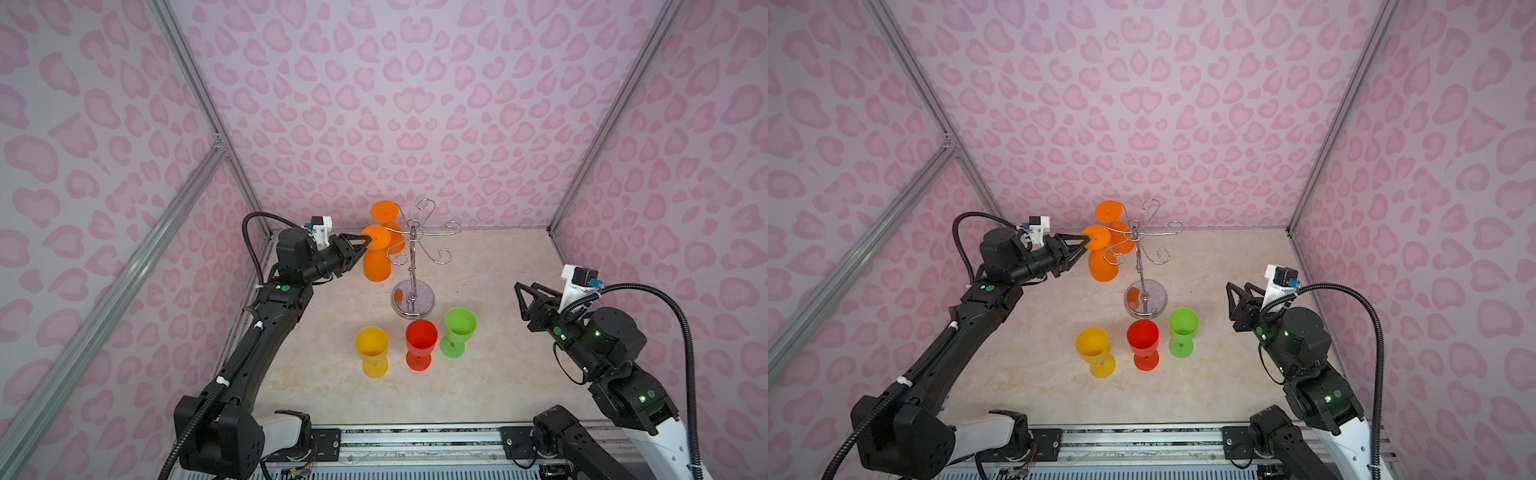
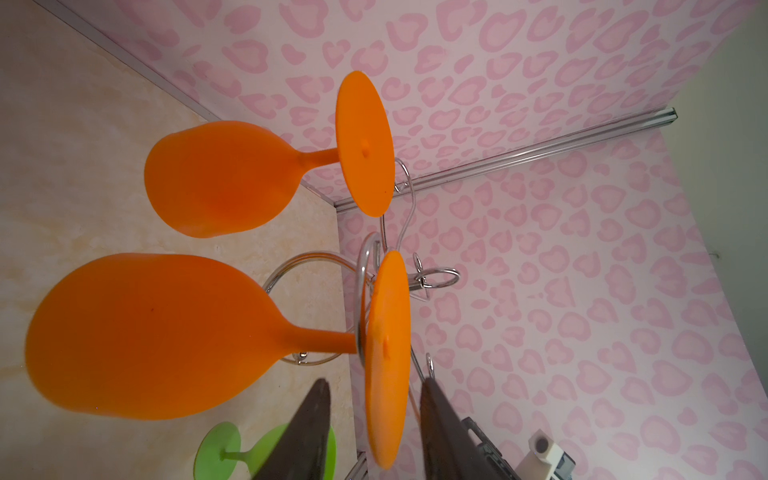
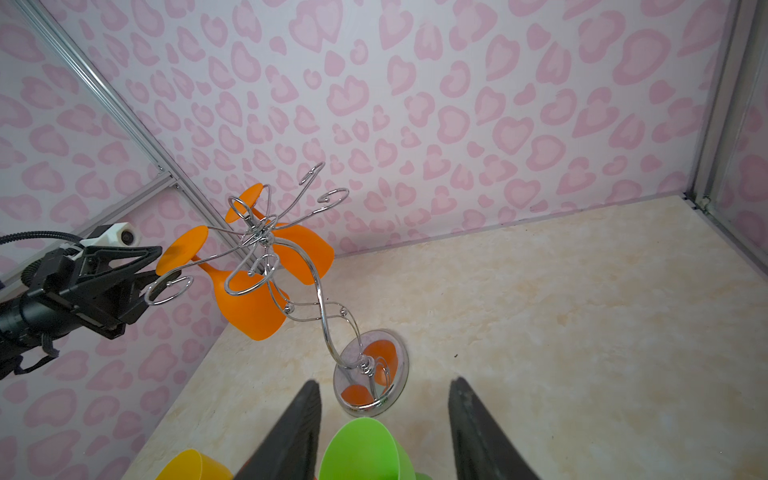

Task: Take the wine glass off the wine glass rack
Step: 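Close the left gripper on the nearer orange glass's foot at the rack, then lift the orange glass up off its rack hook with the left gripper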

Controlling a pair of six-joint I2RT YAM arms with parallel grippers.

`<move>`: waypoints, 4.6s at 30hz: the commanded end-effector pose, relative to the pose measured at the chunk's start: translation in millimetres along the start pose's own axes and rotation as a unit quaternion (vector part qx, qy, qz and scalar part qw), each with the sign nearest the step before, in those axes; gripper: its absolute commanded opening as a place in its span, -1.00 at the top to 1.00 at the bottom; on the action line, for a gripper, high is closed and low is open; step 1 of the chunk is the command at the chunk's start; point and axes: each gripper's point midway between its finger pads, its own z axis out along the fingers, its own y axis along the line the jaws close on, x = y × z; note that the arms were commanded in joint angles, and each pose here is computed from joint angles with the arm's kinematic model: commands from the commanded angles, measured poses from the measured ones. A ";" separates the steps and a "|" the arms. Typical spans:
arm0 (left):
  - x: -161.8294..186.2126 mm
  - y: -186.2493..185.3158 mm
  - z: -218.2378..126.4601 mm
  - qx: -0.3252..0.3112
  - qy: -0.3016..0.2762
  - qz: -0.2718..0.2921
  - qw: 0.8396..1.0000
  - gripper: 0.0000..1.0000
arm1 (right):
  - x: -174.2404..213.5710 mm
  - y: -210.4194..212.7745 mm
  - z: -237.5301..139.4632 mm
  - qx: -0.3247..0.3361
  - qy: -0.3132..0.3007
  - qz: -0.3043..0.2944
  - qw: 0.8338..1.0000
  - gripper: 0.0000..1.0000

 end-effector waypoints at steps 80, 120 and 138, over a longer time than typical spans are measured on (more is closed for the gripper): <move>-26.9 -19.3 -11.0 0.010 -0.040 -0.063 0.997 0.94 | 12.6 -15.3 12.4 -0.021 0.010 0.056 0.998 0.01; -4.3 -37.9 14.8 0.036 0.012 -0.058 0.998 0.94 | 20.8 -21.2 18.3 -0.025 0.018 0.077 0.997 0.01; 25.7 -52.4 -16.6 0.055 0.029 -0.060 0.996 0.94 | 20.4 -19.3 21.6 -0.032 0.020 0.088 0.995 0.02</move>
